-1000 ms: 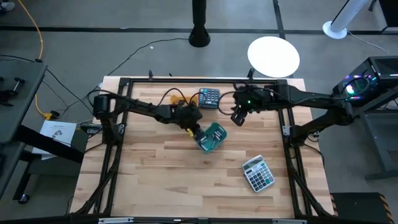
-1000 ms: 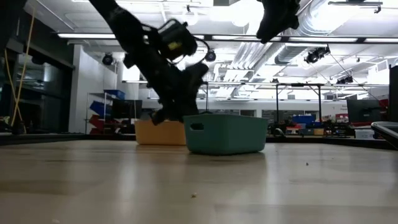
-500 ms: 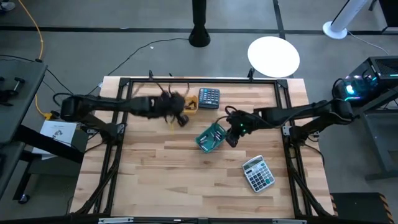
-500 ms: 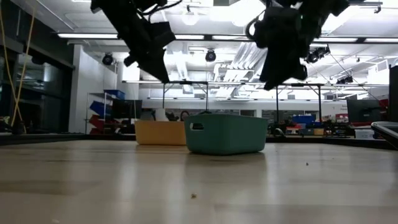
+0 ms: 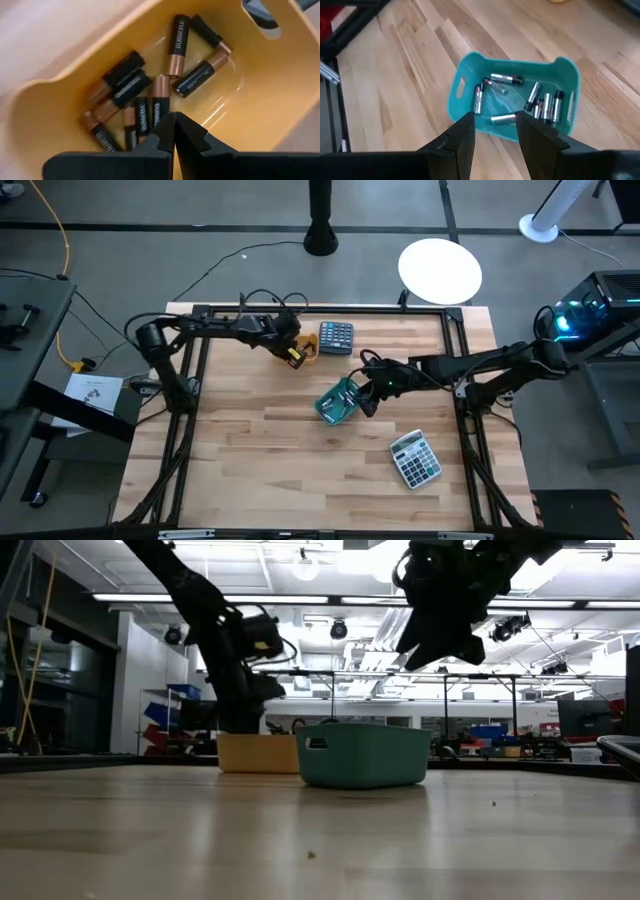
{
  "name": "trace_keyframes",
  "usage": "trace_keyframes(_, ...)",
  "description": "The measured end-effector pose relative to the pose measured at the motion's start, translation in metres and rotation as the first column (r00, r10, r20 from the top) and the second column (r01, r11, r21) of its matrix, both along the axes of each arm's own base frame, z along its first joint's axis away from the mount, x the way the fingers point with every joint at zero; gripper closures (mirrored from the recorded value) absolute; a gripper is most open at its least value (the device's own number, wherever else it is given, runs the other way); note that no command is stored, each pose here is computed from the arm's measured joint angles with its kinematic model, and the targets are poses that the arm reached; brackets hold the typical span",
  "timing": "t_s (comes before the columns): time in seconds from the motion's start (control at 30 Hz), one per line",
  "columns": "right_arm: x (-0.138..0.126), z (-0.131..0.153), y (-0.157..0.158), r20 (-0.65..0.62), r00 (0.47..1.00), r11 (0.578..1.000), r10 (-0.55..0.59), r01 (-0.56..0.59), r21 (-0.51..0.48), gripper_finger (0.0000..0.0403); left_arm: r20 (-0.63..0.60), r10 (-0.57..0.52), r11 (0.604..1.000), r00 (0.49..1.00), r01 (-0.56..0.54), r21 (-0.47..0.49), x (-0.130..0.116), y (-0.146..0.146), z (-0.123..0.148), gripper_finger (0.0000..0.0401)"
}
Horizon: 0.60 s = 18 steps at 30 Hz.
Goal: Sort batteries
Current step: Adjust the bins
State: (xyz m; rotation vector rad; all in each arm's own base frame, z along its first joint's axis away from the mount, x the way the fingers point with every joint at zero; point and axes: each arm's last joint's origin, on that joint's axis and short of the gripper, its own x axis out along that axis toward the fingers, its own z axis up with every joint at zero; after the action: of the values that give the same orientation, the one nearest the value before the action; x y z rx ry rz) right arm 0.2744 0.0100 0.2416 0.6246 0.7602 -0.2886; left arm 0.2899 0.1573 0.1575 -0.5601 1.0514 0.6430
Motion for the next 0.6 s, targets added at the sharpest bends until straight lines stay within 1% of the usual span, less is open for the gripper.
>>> trace_keyframes(0.1,0.001,0.001,0.000,0.008,1.000,1.000,-0.007,0.007,0.007,0.0266,-0.013,-0.008,0.999,1.000,0.008,-0.036,0.003,-0.001,-0.010,0.0401)
trace_keyframes(0.23,0.001,0.001,0.000,0.009,1.000,1.000,-0.013,0.013,0.013,0.0266,-0.042,-0.046,0.994,0.998,0.041,-0.098,0.002,-0.011,-0.011,0.0401)
trace_keyframes(0.3,0.001,0.001,0.000,0.010,1.000,1.000,-0.013,0.013,0.013,0.0266,-0.066,-0.074,0.990,0.995,0.066,-0.121,0.000,-0.019,-0.008,0.0401)
trace_keyframes(0.43,0.001,0.001,0.000,0.011,1.000,1.000,-0.015,0.015,0.016,0.0266,-0.072,-0.133,0.981,0.988,0.121,-0.152,-0.002,-0.037,0.005,0.0401)
trace_keyframes(0.6,-0.001,0.000,0.004,-0.006,1.000,1.000,-0.005,0.005,0.030,0.0266,-0.069,-0.223,0.965,0.972,0.211,-0.154,-0.002,-0.067,0.022,0.0401)
